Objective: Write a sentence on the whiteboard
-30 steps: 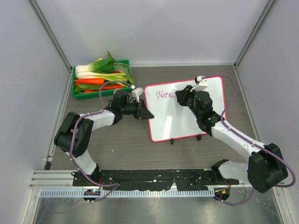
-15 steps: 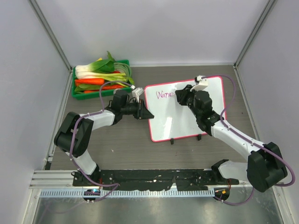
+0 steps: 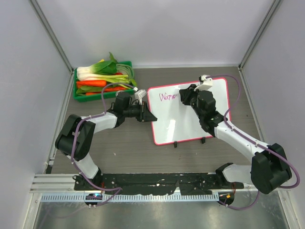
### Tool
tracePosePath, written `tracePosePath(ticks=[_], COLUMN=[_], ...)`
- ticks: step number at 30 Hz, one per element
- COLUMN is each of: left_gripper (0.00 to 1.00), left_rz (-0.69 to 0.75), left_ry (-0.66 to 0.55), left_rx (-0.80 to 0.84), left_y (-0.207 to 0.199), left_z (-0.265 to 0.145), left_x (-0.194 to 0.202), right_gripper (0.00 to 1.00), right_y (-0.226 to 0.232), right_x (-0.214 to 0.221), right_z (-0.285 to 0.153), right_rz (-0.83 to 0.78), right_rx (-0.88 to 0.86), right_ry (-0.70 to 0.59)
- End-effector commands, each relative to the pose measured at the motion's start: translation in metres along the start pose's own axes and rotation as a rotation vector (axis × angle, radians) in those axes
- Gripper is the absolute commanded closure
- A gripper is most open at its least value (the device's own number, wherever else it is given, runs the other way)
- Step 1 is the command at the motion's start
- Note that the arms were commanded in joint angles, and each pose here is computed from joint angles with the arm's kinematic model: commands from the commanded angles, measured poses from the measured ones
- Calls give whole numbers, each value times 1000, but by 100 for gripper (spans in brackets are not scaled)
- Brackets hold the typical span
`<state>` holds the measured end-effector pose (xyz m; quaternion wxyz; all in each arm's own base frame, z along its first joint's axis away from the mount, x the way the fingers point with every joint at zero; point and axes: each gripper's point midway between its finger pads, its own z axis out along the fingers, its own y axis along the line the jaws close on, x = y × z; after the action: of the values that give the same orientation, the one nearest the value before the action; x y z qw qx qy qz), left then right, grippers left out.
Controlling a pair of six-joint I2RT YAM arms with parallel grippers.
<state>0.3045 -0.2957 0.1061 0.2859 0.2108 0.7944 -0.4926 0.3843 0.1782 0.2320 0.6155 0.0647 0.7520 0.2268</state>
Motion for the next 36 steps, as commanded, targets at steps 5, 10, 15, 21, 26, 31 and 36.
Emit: tracePosePath(ticks=[5,10,15,21,26,31,36], left_gripper=[100,100,100,100,100,100,100], left_rz=[44,47,46,45,45,46,45], left_ry=[84,83,84,85,84,82,84], left_rx=[-82,-83,-83,-83,-85,-87,-86], left_y=[21,21,21,22,22,22,22], left_z=[6,6,6,6,6,6,6], left_x=[31,31,31,32,32,31,31], right_gripper=[99,99,98,98,99,98,99], right_y=[-15,-21,-25,-29,-21,-3,11], right_x=[-7,2,12,24,12,-23,-56], right_z=[-4,-8,-13,-17,-17,-19,-22], right_rz=[-26,-32,-37,-32,-15,16,29], right_rx=[65,76,77,74,57,5,-26], right_ry=[-20,1,26,52,27,-49,-134])
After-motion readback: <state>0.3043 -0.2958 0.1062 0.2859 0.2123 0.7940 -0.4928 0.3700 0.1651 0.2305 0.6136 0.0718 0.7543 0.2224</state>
